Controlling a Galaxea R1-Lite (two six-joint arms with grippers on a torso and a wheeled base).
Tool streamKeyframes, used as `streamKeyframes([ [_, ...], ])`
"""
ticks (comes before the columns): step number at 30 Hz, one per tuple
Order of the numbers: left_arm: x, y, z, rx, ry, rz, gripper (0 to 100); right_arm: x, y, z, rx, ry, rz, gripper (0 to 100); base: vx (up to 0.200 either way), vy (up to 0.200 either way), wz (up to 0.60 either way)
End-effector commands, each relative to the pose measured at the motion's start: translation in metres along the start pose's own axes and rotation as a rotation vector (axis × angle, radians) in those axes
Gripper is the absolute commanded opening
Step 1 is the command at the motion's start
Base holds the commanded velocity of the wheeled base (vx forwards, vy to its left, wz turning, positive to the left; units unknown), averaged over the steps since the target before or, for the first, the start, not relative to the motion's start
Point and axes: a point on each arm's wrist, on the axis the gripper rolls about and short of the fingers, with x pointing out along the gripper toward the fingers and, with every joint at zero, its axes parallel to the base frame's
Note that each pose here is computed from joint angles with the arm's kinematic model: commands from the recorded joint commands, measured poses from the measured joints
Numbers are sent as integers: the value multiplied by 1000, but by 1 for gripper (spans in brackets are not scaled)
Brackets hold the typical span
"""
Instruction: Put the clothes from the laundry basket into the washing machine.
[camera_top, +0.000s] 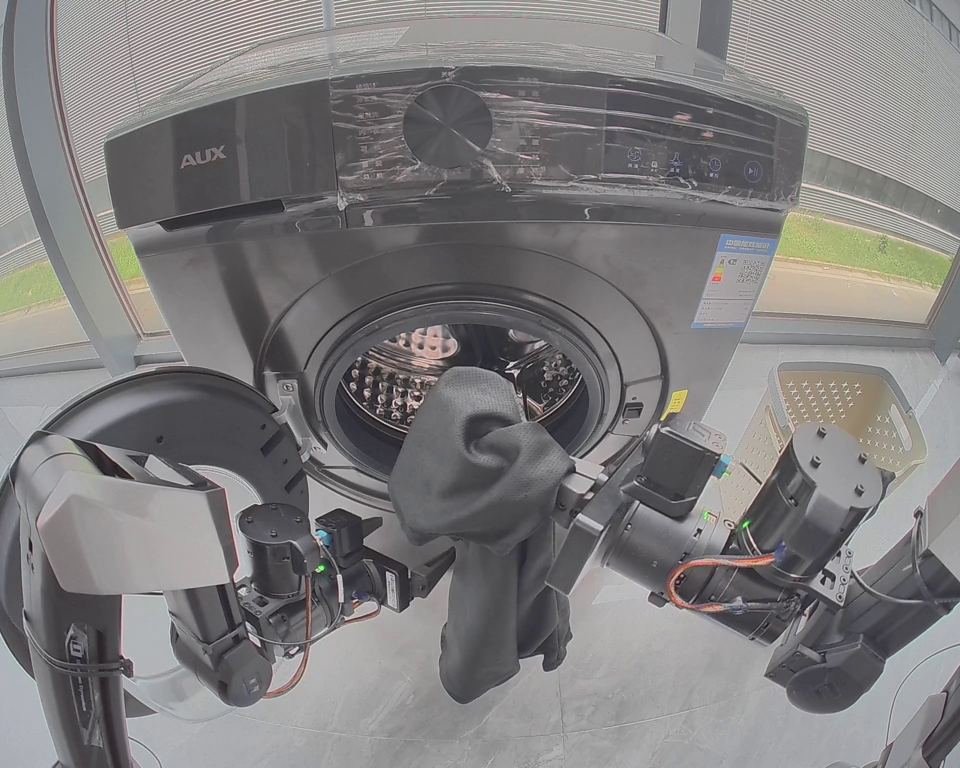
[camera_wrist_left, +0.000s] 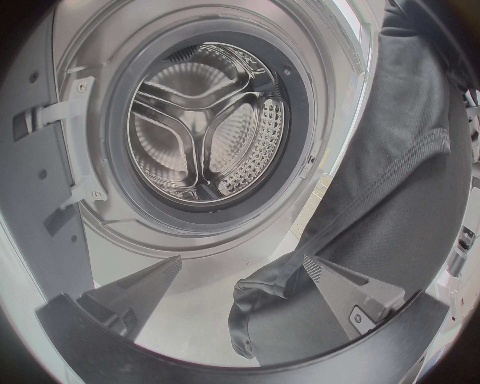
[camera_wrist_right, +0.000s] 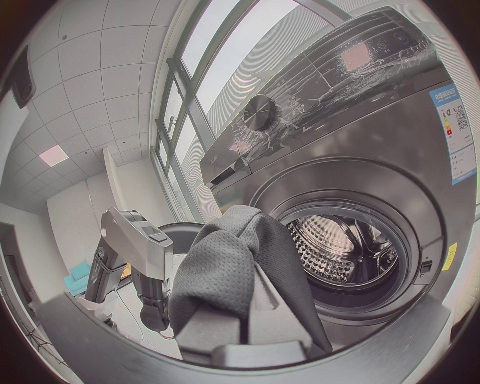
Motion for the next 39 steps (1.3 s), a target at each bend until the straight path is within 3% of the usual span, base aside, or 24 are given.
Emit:
streamKeyframes([
  [1, 3, -16, -7, 3, 26, -53, 100, 1, -1, 0, 0, 1, -1, 0, 0, 0, 0],
  [8, -11, -36, -17, 15, 87, -112, 100, 2, -7, 1, -5, -3, -5, 0, 0, 0, 0],
  [19, -17, -53, -19, 28, 103, -165, 100, 9, -13, 2, -9, -15, -12, 0, 0, 0, 0],
  [23, -13, -49, -23, 29, 110, -145, 100, 8, -12, 2, -8, -13, -12, 0, 0, 0, 0],
  [26, -8, -34, -31, 22, 131, -98, 100, 7, -11, 1, -8, -13, -9, 0, 0, 0, 0],
  [39, 26, -6, -54, 1, 135, -31, 100, 5, -7, 2, -6, -12, 3, 0, 0, 0, 0],
])
